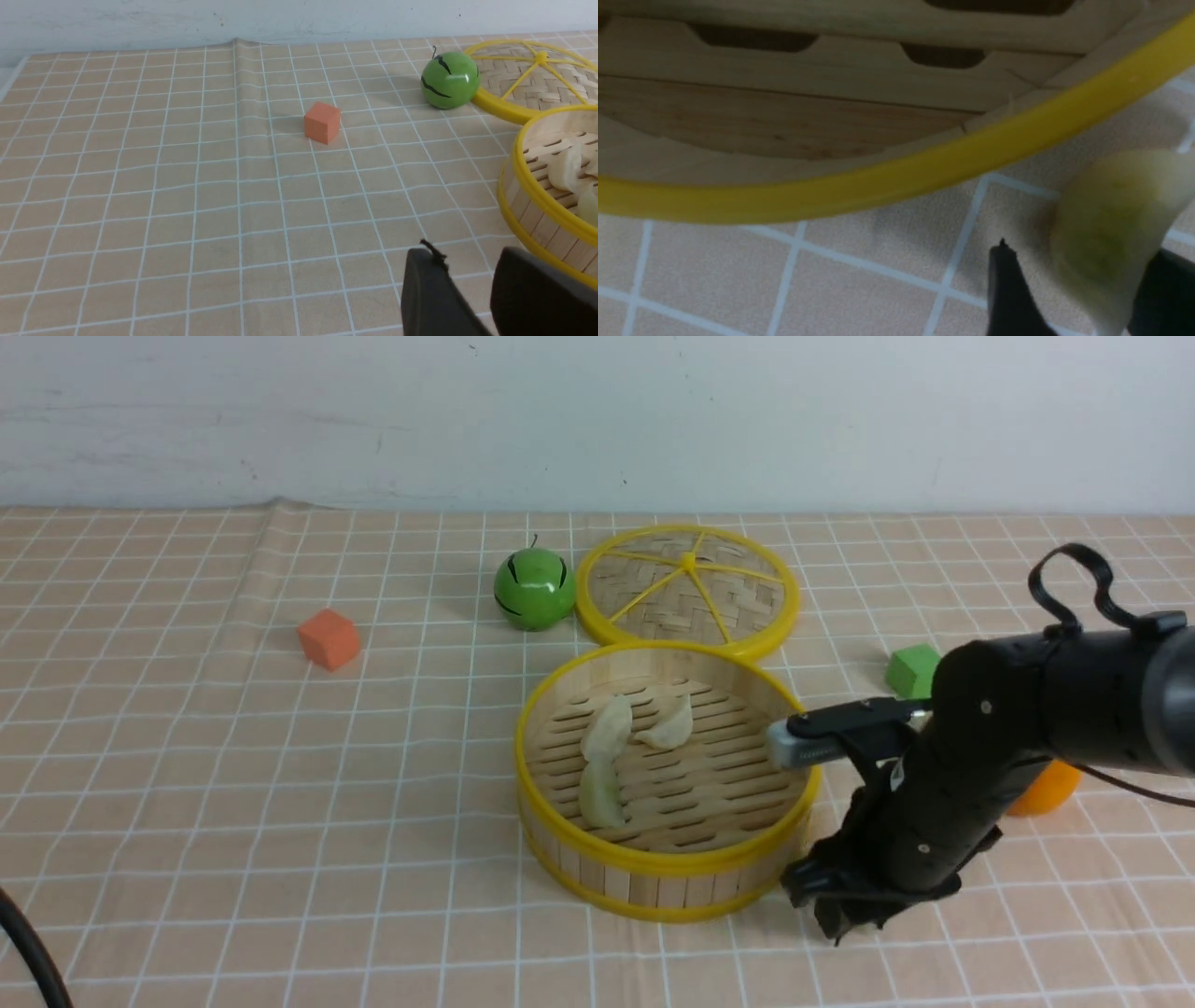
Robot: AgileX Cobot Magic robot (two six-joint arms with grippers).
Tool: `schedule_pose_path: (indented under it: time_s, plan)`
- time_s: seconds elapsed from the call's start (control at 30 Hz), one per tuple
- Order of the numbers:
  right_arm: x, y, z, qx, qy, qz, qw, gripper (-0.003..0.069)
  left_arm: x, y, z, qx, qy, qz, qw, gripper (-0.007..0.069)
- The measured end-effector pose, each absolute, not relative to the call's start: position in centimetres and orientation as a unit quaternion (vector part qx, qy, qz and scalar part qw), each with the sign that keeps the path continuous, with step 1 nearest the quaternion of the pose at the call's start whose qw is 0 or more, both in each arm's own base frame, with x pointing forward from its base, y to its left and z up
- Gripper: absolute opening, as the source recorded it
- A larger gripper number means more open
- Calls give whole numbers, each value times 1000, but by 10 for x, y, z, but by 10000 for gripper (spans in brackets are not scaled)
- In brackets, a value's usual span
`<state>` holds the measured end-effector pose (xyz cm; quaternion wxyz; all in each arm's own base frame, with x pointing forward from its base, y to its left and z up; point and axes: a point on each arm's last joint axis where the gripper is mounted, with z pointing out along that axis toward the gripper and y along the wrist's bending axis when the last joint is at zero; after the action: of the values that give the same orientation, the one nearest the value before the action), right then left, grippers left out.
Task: Put the dumplings into the steamer on the table with the brown tablecloth.
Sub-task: 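Reach for and grasp a dumpling lying on the table beside the steamer, then place the dumpling in the bamboo steamer basket with the right gripper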
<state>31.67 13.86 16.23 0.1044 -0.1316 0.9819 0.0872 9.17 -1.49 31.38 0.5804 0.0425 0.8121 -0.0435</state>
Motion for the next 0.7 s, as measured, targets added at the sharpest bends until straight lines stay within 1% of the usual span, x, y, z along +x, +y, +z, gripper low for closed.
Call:
schedule_pose_path:
  time_s: [0.03,0.1,0.17,0.2,0.23,0.33,0.37,0.4,0.47,0.53,0.57,0.6,0.7]
  plan:
    - [316,138,162,-131,982,87,102,243,92,-15,314,42,812,-43,580,207]
    - [314,137,169,-139,982,82,101,139,92,-15,314,42,812,-43,580,207]
    - [313,135,183,-156,978,77,111,136,92,-15,314,42,812,-43,580,207]
    - [313,134,197,-167,975,74,124,137,92,-15,314,42,812,-43,580,207]
    - [313,134,199,-167,975,74,127,137,92,-15,314,42,812,-43,580,207]
    - [313,133,254,-180,962,78,189,137,92,-15,314,42,812,-43,580,211]
    - [313,133,257,-180,961,79,194,137,92,-15,314,42,812,-43,580,211]
    - [314,134,268,-179,958,86,209,137,92,-15,314,42,812,-43,580,211]
    - [319,141,295,-172,942,122,261,137,92,-15,314,43,812,-44,581,214]
    - [323,148,302,-170,929,157,288,137,92,-15,314,43,811,-45,582,215]
    - [324,148,302,-169,927,160,293,137,92,-15,314,44,811,-45,582,215]
    - [328,154,300,-165,921,185,301,137,92,-15,314,44,810,-46,583,216]
    - [336,165,288,-158,916,229,290,137,92,-16,315,45,809,-48,584,217]
